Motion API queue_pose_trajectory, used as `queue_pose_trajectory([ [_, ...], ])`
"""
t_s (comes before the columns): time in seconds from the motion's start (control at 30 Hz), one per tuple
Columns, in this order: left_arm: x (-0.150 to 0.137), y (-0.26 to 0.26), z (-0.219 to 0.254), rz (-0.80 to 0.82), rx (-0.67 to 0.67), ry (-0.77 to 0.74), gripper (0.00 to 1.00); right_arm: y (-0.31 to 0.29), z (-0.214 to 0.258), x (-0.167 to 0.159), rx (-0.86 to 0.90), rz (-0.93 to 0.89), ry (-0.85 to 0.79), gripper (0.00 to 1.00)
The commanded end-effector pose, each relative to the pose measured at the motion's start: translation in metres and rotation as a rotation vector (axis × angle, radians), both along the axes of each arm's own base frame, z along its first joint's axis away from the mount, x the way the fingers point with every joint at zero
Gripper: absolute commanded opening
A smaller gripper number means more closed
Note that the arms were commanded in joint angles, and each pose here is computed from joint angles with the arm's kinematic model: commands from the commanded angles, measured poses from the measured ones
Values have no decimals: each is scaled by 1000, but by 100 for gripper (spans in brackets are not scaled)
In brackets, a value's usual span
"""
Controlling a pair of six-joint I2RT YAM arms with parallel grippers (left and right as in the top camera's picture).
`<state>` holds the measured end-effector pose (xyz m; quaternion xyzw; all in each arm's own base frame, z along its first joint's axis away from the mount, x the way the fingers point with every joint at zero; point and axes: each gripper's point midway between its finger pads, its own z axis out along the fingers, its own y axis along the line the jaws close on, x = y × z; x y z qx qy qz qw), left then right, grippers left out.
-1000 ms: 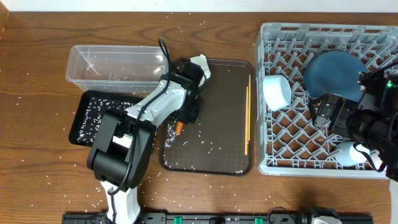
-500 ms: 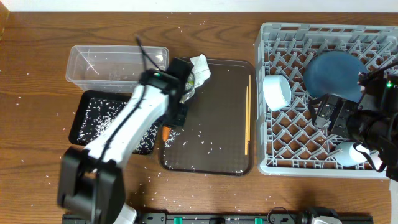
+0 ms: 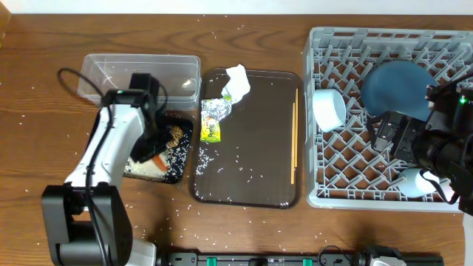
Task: Sort waste into correct bins and load items into the dishwasher rack
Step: 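Place the carrot onto the black tray with the left gripper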
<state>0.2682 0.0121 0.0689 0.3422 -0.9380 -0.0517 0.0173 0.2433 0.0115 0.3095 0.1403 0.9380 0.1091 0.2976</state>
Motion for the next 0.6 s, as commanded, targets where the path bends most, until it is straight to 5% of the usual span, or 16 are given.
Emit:
queue_pose_trajectory([
  [0.0, -4, 10, -4, 195, 16, 1, 15, -5, 3, 0, -12, -9, -10, 99],
  [0.1, 0, 6, 1, 187, -28, -10, 72, -5, 3, 0, -12, -9, -10, 99],
  [0.17, 10, -8, 9, 111, -125, -38, 86, -5, 3, 0, -13, -9, -10, 99],
  [0.4, 44, -28, 51, -49, -199, -214, 95, -5, 3, 0, -12, -9, -10, 99],
  [0.57, 74, -73, 71, -403, -191, -383, 95, -5, 3, 1, -13, -9, -11, 99],
])
